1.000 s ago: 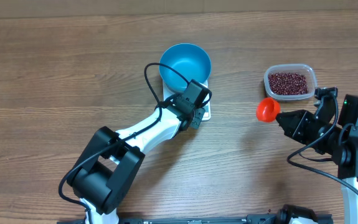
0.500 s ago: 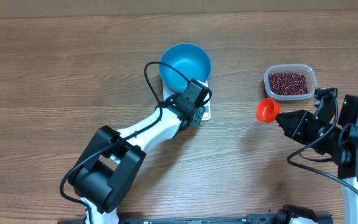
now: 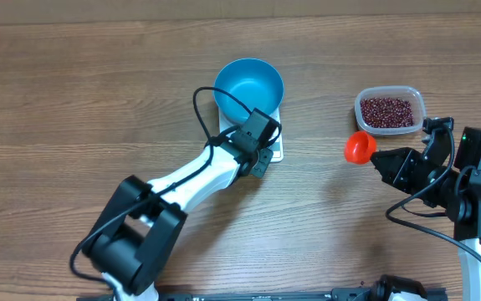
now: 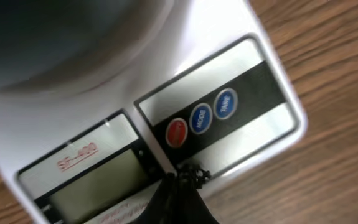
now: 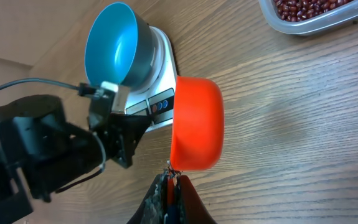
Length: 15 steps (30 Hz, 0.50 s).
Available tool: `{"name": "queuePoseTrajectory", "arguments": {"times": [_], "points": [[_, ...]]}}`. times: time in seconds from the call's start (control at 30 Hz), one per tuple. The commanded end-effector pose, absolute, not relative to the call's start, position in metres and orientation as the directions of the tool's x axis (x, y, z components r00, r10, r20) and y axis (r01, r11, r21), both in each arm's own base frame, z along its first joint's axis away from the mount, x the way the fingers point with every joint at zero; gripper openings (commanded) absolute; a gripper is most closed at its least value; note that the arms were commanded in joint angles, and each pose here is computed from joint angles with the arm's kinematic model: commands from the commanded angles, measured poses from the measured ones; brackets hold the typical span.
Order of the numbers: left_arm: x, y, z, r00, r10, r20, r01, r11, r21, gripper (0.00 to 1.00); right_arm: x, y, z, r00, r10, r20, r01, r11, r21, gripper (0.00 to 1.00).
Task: Scoop item into bowl and weigh 150g on scale
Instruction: 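Swing the left gripper back and left, away from the scale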
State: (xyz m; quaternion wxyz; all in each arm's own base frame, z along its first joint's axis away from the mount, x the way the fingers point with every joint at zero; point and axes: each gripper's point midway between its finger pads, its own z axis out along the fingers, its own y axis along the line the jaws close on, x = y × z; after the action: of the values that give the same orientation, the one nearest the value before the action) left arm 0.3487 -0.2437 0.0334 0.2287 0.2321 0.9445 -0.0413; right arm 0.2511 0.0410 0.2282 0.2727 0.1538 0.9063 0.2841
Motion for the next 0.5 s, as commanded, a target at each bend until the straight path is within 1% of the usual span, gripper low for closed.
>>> {"name": "queuePoseTrajectory", "arguments": {"times": [0.0, 0.13, 0.2, 0.33, 0.47], "points": [[0.355, -0.250, 0.092, -0.719, 0.398, -0.570, 0.486, 0.874, -0.004, 0.04, 0.255, 0.038, 0.239, -0.787, 0.430, -0.442, 0.106, 0.800, 0.590, 0.04], [0.343, -0.258, 0.140, -0.657, 0.393, -0.643, 0.551, 0.833, -0.054, 0.04, 0.255, 0.038, 0.239, -0.787, 0.430, -0.443, 0.106, 0.800, 0.590, 0.04], [0.338, -0.258, 0.151, -0.644, 0.391, -0.657, 0.565, 0.823, -0.064, 0.05, 0.255, 0.038, 0.239, -0.786, 0.430, -0.444, 0.105, 0.801, 0.590, 0.04], [0.331, -0.254, 0.145, -0.666, 0.408, -0.625, 0.566, 0.821, -0.067, 0.04, 0.256, 0.038, 0.240, -0.784, 0.430, -0.449, 0.102, 0.801, 0.590, 0.04], [0.327, -0.251, 0.120, -0.703, 0.436, -0.562, 0.562, 0.825, -0.064, 0.04, 0.256, 0.038, 0.240, -0.784, 0.430, -0.449, 0.102, 0.801, 0.590, 0.04]]}}
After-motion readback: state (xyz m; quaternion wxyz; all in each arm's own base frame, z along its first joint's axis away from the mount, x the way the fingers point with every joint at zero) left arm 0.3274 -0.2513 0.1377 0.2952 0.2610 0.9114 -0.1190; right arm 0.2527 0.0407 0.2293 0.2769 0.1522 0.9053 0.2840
